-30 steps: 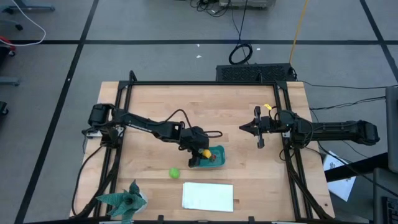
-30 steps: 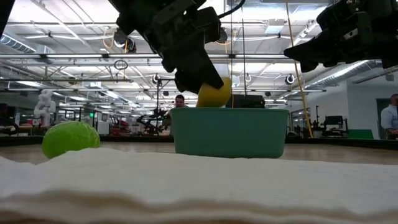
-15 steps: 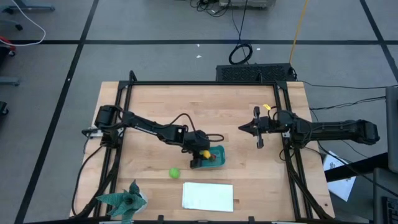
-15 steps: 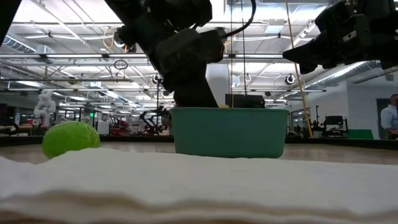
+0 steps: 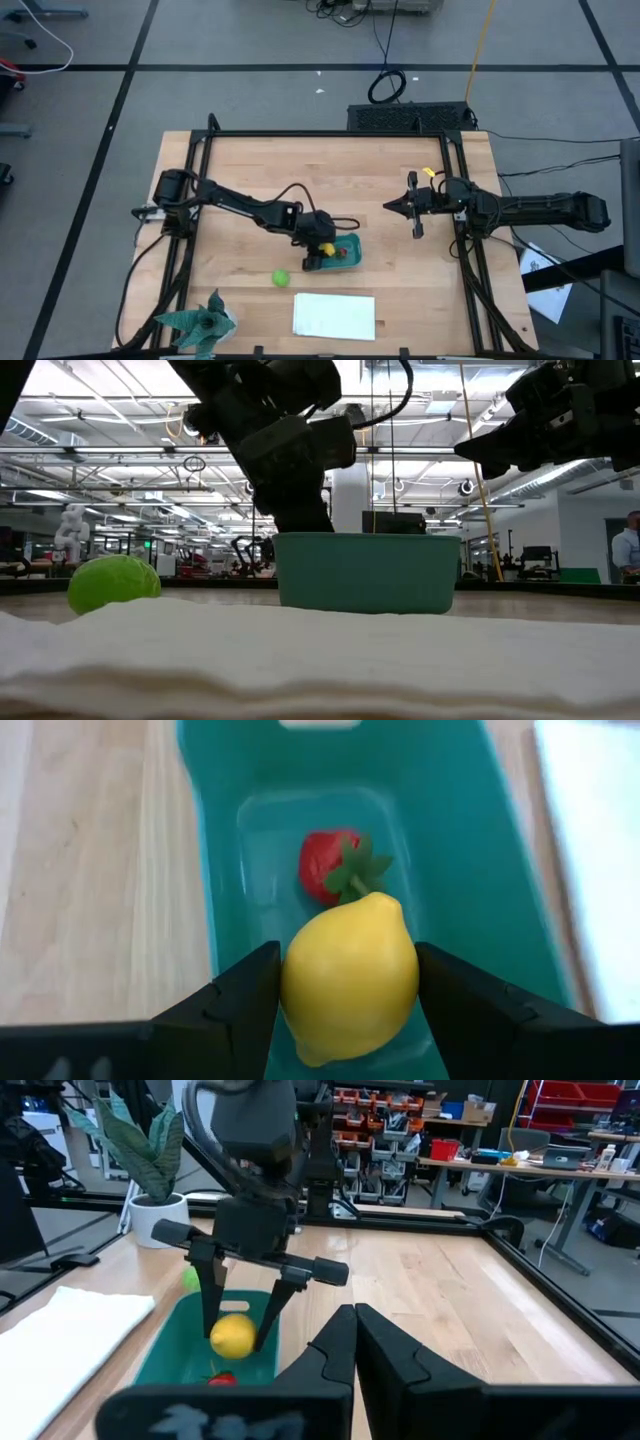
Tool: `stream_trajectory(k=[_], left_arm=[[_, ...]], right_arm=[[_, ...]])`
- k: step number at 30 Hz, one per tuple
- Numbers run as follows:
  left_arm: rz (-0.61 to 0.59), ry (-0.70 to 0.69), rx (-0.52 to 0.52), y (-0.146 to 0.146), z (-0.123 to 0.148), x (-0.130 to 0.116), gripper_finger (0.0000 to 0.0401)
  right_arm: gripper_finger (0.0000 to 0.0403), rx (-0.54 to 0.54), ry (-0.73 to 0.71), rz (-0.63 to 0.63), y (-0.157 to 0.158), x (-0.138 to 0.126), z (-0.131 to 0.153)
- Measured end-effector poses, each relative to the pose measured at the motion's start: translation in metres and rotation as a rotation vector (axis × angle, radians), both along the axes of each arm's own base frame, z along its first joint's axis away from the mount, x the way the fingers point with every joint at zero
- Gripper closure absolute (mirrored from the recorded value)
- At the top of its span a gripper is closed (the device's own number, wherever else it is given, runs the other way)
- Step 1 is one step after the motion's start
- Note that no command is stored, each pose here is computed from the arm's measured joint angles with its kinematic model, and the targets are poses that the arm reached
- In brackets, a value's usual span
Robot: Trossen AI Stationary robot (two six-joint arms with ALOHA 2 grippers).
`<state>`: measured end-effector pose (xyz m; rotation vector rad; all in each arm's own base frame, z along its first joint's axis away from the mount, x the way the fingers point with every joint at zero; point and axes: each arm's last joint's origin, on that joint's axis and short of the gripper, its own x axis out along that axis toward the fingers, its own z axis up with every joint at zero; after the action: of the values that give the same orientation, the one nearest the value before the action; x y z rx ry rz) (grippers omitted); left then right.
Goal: Pick and placing Produce into tupperware
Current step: Put the lemon into the green bin
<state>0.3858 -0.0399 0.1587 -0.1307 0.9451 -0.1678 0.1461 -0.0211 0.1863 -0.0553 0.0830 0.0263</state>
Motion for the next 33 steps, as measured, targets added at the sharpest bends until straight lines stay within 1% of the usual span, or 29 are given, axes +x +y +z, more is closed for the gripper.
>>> stream_trajectory(k=[5,10,25,28,33], left_arm=[[-0.028,0.027,0.010,-0.0003,-0.0078,-0.0001,0.0183],[-0.070,0.026,0.040,-0.0002,-0.0083,-0.0009,0.0183],[-0.078,0.021,0.036,-0.0005,-0.0080,-0.0006,0.0180],[-0.088,0.021,0.027,-0.0008,-0.0079,-0.0007,0.0167],[-0.097,0.019,0.026,-0.0010,-0.0079,-0.0007,0.0132]], right_arm=[[0.0403,0.000,0.000,0.000,0.0000,0.0000,0.0000],[0.0403,0.000,0.000,0.000,0.0000,0.0000,0.0000],[0.0403,0.000,0.000,0.000,0.0000,0.0000,0.0000],[0.0403,0.000,0.000,0.000,0.0000,0.0000,0.0000],[0.0403,0.000,0.000,0.000,0.0000,0.0000,0.0000]])
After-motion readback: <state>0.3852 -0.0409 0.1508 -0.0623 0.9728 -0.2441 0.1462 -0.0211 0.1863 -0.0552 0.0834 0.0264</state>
